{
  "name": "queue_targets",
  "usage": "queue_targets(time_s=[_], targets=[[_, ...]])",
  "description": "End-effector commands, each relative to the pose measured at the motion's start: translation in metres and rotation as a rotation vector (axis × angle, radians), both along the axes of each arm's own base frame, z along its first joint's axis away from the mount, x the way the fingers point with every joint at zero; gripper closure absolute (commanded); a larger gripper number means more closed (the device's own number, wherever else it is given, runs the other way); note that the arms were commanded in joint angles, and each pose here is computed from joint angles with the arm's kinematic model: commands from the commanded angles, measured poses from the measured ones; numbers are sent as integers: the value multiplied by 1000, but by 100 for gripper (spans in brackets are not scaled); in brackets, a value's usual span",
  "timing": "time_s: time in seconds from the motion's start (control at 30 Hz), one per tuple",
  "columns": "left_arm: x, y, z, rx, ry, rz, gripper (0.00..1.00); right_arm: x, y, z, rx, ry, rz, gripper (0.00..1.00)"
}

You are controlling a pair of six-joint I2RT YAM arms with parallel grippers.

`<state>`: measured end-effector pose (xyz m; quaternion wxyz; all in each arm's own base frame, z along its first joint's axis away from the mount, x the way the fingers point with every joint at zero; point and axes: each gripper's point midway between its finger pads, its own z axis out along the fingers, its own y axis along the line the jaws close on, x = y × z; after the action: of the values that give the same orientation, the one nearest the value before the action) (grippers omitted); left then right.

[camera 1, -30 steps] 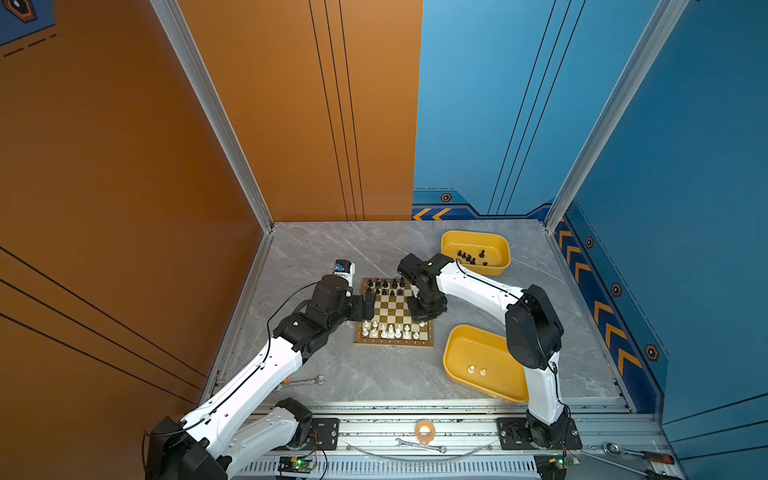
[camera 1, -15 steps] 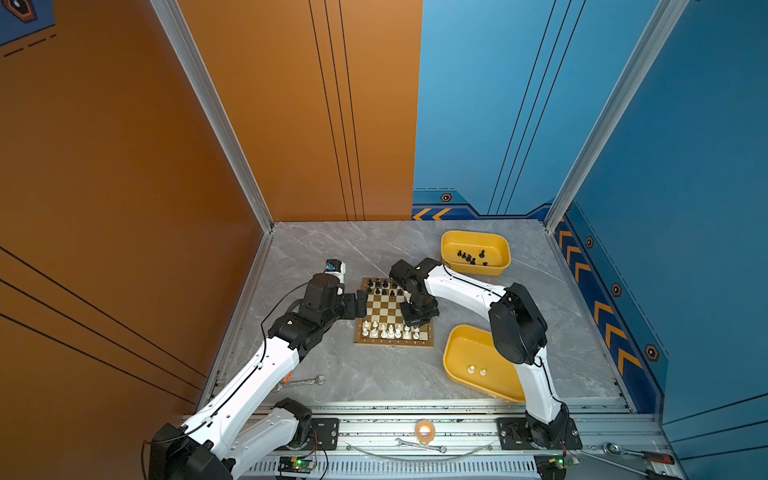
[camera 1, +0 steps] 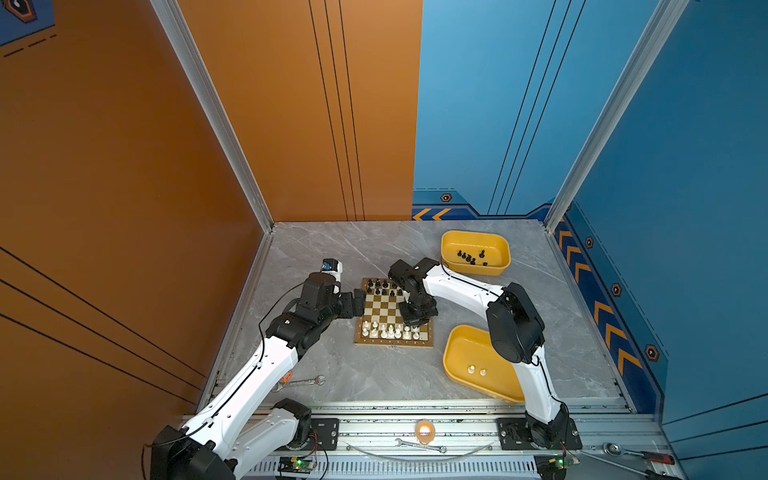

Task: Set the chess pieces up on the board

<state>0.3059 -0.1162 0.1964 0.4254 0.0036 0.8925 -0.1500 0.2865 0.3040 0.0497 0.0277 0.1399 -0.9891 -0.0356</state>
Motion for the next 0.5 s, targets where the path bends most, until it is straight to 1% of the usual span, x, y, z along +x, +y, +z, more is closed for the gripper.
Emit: queue_targets(time_s=[0.0,0.17,0.37,0.47], targets=[[-5,1,-5,8,15,-21,5,6,-1,1,-16,-1,-8,85],[-4,1,-5,3,16,-18,5,9,-2,5,-8,-12,-11,77],[-3,0,-4,-9,10,-20,5,16,-2,15,8,-39,-16,75],[-2,0,-2,-12,3,-20,5,23,-5,27,20,-72,-29,75]])
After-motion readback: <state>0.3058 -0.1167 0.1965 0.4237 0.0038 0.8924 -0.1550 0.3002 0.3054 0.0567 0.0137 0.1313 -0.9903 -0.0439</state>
